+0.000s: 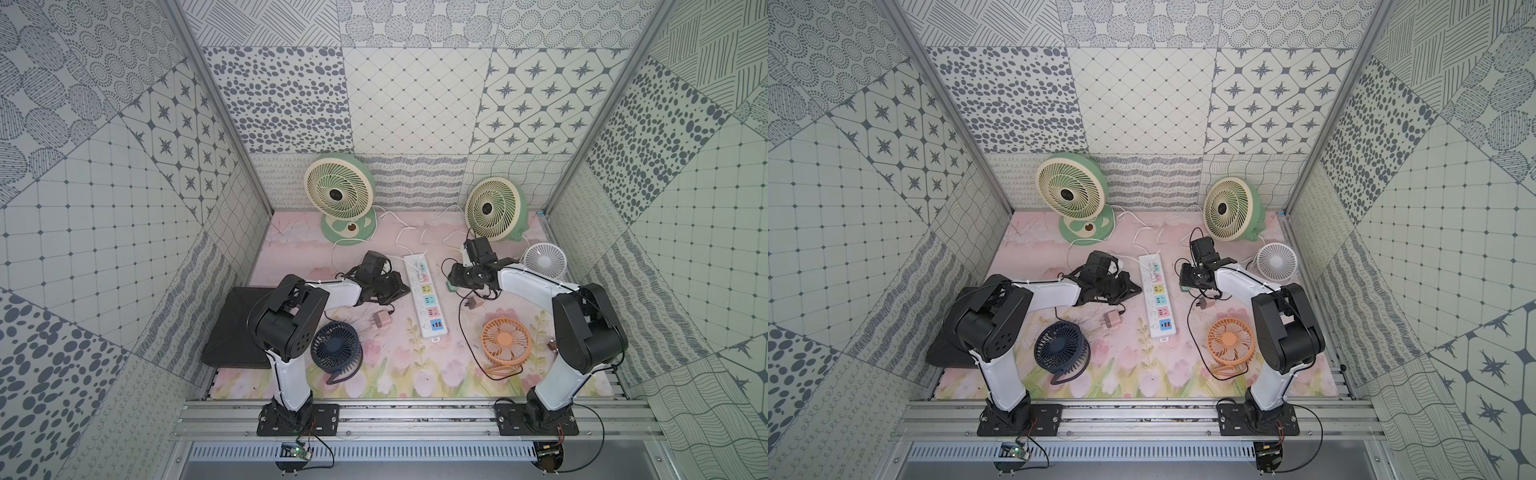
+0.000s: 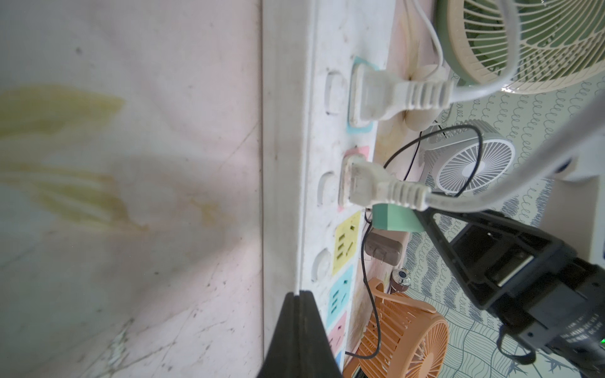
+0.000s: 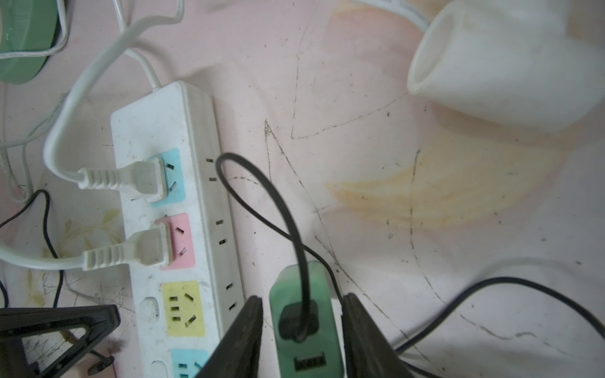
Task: Unplug the desk fan from the power strip
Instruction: Place the plug at the center of the board, then remove the plug from the socket.
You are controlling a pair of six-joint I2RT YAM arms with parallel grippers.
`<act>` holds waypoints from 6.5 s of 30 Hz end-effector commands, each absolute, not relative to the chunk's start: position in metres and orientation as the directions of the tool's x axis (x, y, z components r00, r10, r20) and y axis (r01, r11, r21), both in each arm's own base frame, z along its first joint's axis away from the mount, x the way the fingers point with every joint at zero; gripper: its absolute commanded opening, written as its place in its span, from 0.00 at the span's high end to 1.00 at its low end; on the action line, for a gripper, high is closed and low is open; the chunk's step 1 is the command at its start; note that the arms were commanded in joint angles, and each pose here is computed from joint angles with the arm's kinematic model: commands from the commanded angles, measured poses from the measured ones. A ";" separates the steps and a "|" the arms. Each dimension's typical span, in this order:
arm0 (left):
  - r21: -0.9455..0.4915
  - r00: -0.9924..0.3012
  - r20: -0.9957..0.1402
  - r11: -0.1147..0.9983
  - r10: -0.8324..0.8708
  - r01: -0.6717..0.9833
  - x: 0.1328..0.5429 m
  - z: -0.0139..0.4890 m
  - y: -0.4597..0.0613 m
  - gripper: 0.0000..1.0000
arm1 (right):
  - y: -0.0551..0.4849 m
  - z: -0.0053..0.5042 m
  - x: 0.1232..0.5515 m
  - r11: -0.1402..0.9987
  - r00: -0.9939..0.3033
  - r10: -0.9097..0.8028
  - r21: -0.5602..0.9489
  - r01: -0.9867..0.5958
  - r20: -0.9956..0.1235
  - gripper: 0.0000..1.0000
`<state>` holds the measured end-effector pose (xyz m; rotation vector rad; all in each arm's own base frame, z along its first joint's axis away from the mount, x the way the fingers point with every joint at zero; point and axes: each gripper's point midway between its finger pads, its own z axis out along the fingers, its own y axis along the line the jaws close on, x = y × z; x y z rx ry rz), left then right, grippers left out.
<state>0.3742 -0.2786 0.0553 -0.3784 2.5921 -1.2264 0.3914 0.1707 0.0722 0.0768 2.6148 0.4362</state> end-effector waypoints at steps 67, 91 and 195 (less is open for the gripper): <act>-0.830 -0.930 -0.148 0.554 -0.335 -0.068 0.401 0.076 -0.291 1.00 | 0.287 0.084 0.416 0.959 -0.693 -0.187 0.022 -0.282 -0.697 1.00; -0.820 -0.938 -0.082 0.558 -0.336 -0.128 0.404 0.047 -0.295 1.00 | 0.310 0.086 0.404 0.943 -0.659 -0.243 -0.013 -0.333 -0.712 1.00; -0.758 -0.922 -0.018 0.607 -0.386 -0.239 0.381 0.018 -0.261 1.00 | 0.308 0.096 0.398 0.946 -0.617 -0.193 0.024 -0.325 -0.763 1.00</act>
